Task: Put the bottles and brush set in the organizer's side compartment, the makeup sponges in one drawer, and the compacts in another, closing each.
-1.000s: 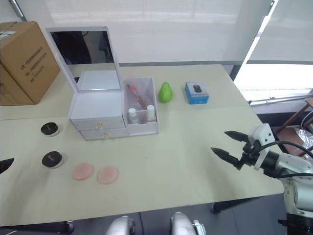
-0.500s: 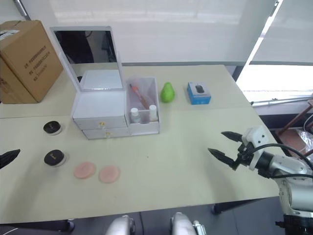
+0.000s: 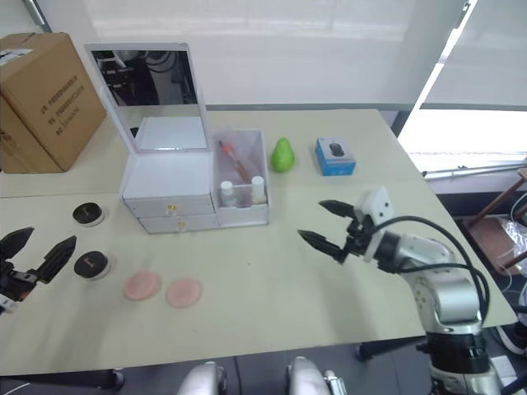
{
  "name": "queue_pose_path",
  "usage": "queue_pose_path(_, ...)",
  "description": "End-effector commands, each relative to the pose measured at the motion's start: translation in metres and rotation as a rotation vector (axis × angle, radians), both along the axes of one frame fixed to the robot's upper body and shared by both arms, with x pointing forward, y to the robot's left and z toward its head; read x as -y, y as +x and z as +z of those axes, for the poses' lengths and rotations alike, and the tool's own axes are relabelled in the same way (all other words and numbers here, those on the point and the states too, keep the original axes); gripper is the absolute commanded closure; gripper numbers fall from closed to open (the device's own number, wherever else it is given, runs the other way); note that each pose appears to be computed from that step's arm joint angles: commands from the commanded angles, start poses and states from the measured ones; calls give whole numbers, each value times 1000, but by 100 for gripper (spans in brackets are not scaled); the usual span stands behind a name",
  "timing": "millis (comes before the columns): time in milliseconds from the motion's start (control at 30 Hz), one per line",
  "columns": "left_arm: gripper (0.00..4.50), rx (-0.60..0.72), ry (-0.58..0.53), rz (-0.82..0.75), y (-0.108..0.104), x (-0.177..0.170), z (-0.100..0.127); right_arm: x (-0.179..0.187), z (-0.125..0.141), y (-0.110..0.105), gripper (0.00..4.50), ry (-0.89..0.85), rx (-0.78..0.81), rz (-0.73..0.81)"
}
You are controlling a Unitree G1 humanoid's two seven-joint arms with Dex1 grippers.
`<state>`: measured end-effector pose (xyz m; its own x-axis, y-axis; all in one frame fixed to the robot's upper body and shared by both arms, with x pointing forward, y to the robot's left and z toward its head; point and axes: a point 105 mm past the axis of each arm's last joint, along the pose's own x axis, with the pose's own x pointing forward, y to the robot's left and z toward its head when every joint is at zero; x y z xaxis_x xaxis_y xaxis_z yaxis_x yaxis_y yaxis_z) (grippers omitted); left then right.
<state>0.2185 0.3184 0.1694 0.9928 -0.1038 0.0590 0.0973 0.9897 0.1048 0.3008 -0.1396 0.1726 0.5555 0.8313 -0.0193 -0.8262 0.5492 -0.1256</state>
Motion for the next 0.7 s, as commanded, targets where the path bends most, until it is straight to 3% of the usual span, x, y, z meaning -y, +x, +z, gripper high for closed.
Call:
queue_pose_path(33, 0, 59, 3, 11, -2, 19, 8, -14, 14, -2, 3, 32, 17, 41)
queue_pose_path(433, 0, 86, -71, 17, -3, 50, -1, -55, 12, -14, 3, -15, 31, 241)
queue_pose_path(700, 0, 163, -138, 148, 1, 89, -12, -50, 18, -4, 3, -24, 42, 227)
